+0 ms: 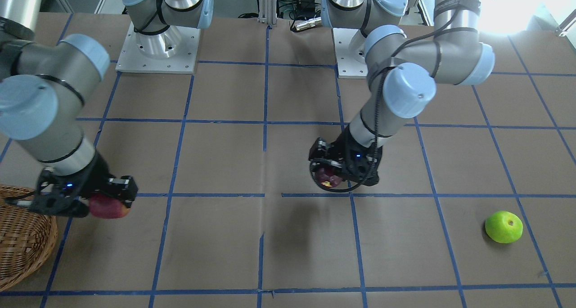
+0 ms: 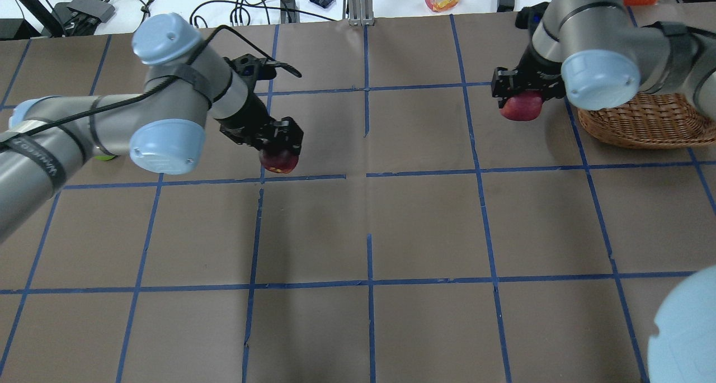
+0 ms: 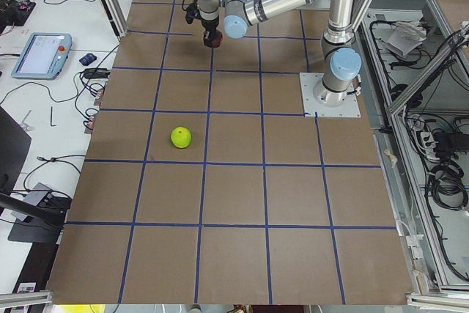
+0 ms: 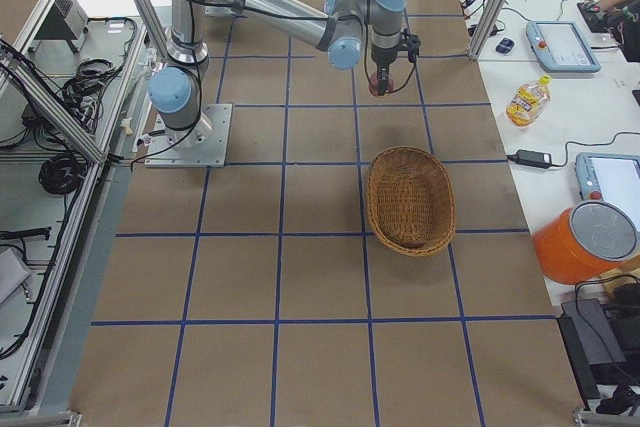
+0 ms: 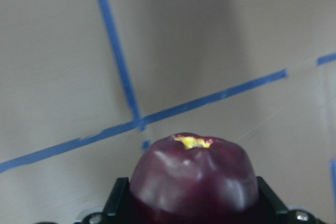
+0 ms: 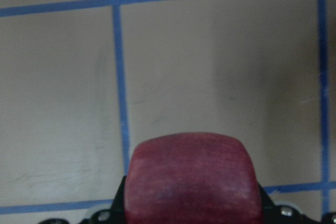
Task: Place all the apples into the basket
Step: 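Set the purple apple at center with left gripper while right drops red apple in basket, then move the left gripper to the green apple while the right reaches the purple apple, then grasp the green apple with left gripper while right carries purple apple to basket, then set the green apple at center with left gripper while right releases purple apple in basket, then move the right gripper to the green apple while the left gripper withdraws, then grasp the green apple with the right gripper and lift it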
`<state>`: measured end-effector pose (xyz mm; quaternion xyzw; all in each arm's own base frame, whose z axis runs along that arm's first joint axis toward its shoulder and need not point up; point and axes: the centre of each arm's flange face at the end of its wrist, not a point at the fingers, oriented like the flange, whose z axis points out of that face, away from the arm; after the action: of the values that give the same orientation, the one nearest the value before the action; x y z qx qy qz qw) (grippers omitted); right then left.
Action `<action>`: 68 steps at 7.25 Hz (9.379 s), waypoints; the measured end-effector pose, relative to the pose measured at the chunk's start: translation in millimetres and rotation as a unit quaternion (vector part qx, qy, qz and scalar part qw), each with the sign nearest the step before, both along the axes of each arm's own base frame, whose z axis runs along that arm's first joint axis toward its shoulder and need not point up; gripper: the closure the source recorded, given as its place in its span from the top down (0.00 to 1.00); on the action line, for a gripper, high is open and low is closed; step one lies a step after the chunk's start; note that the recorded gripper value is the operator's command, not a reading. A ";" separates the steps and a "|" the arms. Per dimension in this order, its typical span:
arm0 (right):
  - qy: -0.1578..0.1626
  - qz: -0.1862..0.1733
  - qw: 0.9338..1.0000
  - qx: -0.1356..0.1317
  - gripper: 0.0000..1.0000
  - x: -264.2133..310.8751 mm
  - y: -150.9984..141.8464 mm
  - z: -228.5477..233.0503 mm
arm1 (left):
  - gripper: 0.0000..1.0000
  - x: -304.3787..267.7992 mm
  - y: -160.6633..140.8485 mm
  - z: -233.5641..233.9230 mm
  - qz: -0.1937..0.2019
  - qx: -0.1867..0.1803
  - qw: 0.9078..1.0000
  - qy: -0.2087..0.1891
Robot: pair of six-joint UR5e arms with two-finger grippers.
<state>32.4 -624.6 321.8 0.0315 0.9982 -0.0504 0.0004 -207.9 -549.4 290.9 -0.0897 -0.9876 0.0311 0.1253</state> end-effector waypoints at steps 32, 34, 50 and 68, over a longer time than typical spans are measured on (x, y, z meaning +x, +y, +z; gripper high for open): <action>0.011 0.063 0.997 0.034 0.34 134.3 -9.3 -45.9 | 0.12 375.9 -125.4 -25.4 -0.152 -0.019 0.984 -0.096; 0.011 0.062 0.998 0.008 0.28 6.0 -45.5 -11.4 | 0.12 229.5 -118.5 -7.8 -0.099 0.009 0.992 -0.080; -0.053 0.062 0.989 0.121 1.00 19.9 -17.0 -16.1 | 1.00 -2.7 -42.2 68.9 -0.005 0.022 0.988 -0.152; -0.037 -0.014 0.997 0.070 0.25 249.7 133.8 -118.1 | 1.00 87.5 29.0 164.4 0.009 0.037 0.991 -0.128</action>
<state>282.1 -490.8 203.7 0.0471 0.9981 0.0205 0.0345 -120.4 -520.3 455.3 -0.0798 -0.9967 -0.0161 0.0005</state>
